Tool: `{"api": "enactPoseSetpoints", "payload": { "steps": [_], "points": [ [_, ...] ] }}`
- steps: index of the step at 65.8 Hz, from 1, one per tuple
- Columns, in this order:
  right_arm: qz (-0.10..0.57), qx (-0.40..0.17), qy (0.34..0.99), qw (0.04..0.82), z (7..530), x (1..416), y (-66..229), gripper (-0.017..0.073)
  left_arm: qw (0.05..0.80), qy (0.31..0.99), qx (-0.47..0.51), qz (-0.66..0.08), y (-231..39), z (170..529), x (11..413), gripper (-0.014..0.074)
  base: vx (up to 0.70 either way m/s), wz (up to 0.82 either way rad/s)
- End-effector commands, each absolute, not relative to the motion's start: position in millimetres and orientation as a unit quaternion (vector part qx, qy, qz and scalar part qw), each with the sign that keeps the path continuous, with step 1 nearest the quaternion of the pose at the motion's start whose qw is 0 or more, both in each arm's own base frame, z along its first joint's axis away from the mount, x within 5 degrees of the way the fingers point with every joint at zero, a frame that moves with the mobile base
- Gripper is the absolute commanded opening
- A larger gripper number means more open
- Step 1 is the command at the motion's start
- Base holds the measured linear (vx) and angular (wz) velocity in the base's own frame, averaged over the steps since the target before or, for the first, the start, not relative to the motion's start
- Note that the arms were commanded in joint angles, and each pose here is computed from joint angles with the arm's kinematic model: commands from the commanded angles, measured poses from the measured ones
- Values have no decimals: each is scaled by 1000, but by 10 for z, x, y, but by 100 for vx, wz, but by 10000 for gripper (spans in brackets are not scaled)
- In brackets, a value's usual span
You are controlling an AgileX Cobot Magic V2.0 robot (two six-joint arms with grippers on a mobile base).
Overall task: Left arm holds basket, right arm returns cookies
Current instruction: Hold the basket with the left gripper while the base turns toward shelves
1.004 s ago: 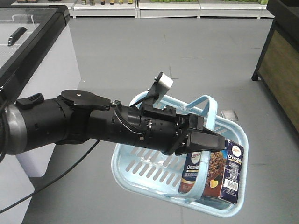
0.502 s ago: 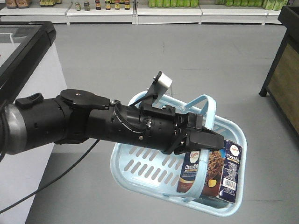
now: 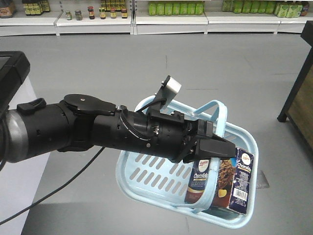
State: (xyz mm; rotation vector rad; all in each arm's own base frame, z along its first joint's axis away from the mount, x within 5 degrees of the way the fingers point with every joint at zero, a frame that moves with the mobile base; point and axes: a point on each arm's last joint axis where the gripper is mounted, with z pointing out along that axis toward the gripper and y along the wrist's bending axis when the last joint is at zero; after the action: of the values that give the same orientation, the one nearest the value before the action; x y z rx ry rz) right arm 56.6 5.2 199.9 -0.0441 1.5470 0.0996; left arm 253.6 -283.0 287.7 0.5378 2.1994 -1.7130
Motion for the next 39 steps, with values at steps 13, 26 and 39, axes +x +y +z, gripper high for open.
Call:
{"api": "enactPoseSetpoints", "payload": {
  "steps": [13, 26, 39],
  "points": [
    [40, -23, 671, 740, 2057, 555, 50, -3, 175, 722, 190, -642, -2793, 3264, 2483, -6, 59, 0],
    [40, -23, 671, 740, 2057, 555, 50, -3, 175, 722, 189, -642, -2793, 3263, 2484, -6, 60, 4],
    [40, -23, 671, 740, 2057, 555, 50, -3, 176, 723, 188, -641, -2793, 3262, 2487, -6, 59, 4]
  ]
}}
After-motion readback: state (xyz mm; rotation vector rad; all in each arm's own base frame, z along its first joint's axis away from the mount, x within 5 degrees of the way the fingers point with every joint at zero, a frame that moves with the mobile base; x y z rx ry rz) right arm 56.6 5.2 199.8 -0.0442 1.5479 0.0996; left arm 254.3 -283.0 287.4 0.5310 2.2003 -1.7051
